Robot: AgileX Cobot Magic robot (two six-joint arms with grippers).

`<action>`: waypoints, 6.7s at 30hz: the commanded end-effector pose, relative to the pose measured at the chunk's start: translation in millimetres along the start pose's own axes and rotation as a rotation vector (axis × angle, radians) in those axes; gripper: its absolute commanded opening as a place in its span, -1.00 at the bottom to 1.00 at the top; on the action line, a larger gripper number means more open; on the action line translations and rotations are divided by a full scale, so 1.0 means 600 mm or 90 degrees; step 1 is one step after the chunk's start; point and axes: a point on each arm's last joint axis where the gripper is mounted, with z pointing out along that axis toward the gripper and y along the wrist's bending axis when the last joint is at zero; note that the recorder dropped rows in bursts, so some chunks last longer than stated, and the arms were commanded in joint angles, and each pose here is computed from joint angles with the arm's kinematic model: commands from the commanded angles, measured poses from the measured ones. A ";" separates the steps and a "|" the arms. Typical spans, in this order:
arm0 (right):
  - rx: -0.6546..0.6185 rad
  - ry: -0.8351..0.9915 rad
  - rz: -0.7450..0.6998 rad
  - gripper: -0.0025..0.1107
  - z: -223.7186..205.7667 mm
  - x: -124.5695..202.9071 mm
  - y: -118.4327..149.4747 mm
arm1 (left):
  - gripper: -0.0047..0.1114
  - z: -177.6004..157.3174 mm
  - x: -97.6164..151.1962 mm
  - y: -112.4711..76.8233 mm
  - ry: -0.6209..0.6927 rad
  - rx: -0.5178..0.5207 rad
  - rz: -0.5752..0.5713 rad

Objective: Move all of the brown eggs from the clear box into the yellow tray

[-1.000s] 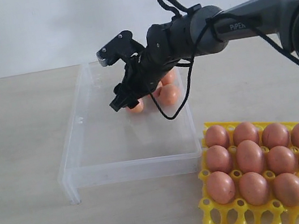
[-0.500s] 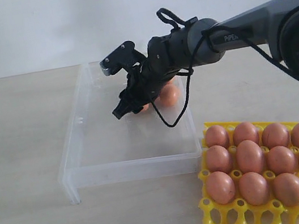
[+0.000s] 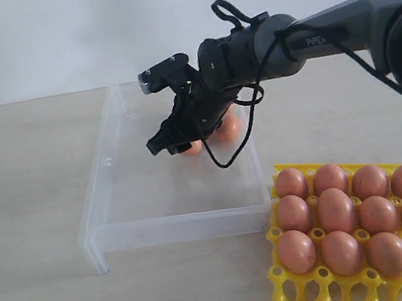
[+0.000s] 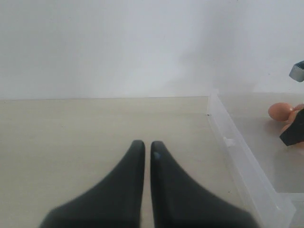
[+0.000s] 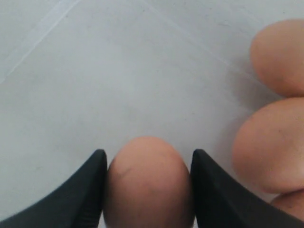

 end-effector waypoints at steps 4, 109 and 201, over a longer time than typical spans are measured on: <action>-0.003 -0.141 0.057 -0.96 -0.112 -0.025 0.026 | -0.85 0.000 0.002 0.000 -0.001 0.002 0.001; -0.008 -0.223 0.168 -0.96 -0.417 0.440 -0.047 | -0.85 0.000 0.002 0.000 -0.001 0.002 0.001; -0.024 -0.128 0.081 -0.96 -0.528 0.248 -0.085 | -0.85 0.000 0.002 0.000 -0.001 0.002 0.001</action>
